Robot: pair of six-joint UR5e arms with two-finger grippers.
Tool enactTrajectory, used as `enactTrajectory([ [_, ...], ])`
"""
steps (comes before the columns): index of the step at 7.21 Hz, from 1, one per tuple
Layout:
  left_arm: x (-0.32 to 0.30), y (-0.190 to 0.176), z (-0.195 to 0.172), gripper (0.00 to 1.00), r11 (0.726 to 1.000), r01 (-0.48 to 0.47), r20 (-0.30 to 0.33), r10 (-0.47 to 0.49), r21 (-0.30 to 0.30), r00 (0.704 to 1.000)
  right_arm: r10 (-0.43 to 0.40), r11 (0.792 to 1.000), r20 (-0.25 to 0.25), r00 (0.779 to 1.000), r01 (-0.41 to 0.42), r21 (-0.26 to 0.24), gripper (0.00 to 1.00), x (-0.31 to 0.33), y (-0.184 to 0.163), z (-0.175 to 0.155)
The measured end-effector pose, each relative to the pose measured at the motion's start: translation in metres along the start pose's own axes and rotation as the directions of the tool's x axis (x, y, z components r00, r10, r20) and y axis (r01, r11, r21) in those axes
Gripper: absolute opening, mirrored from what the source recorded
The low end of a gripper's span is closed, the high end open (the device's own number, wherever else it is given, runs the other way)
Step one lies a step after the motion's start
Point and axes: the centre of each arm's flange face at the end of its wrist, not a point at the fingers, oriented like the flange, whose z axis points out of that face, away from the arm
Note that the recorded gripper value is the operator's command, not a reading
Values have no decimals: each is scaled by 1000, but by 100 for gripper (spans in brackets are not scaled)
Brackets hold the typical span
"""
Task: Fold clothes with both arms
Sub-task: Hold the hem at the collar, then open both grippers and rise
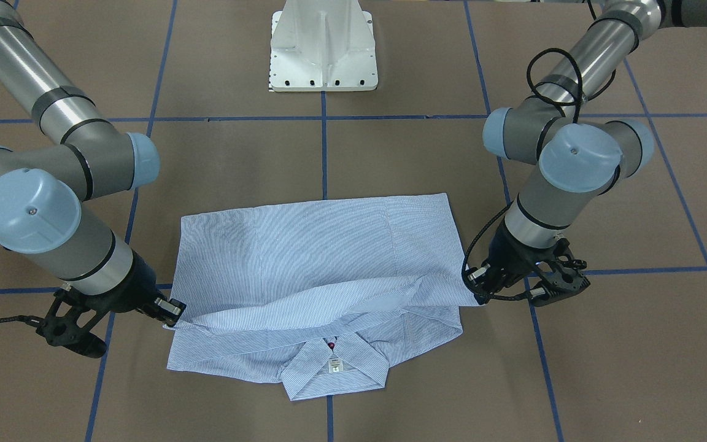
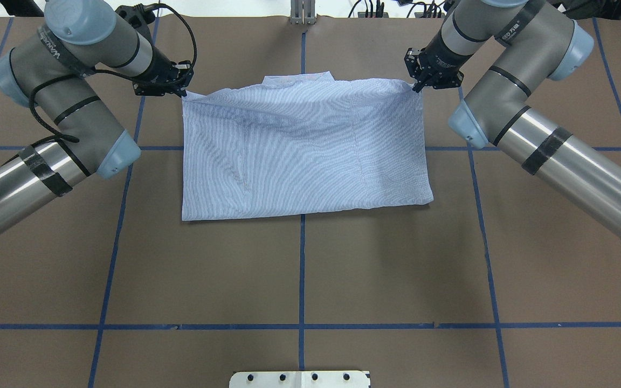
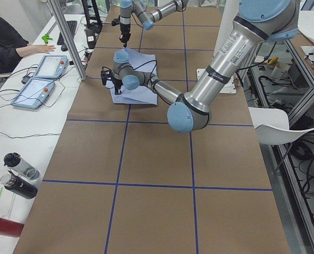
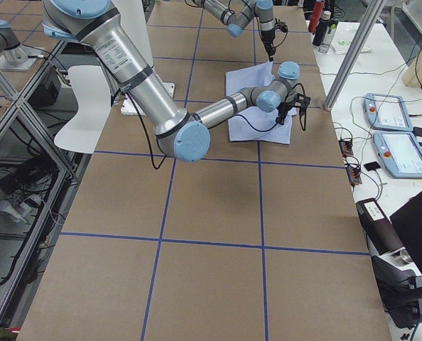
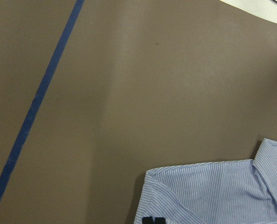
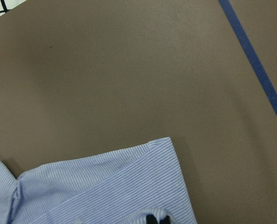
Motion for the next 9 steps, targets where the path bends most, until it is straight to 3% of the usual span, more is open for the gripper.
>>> enactTrajectory([
  [6,-2,-4,9,0,1000,-2,0,2,0,1000,0,1000,-4,1000,0,-1,0,11,-5,11],
  [7,2,-4,8,5,1000,-5,-4,5,1,1000,-3,1000,1,1000,3,-1,0,9,-4,10],
  [8,4,-3,7,37,1000,-7,-7,7,1,1000,-5,1000,4,1000,5,-1,82,8,-4,10],
  [9,4,-3,7,97,1000,-8,-7,8,3,1000,-5,1000,4,1000,5,-1,100,8,-4,10],
])
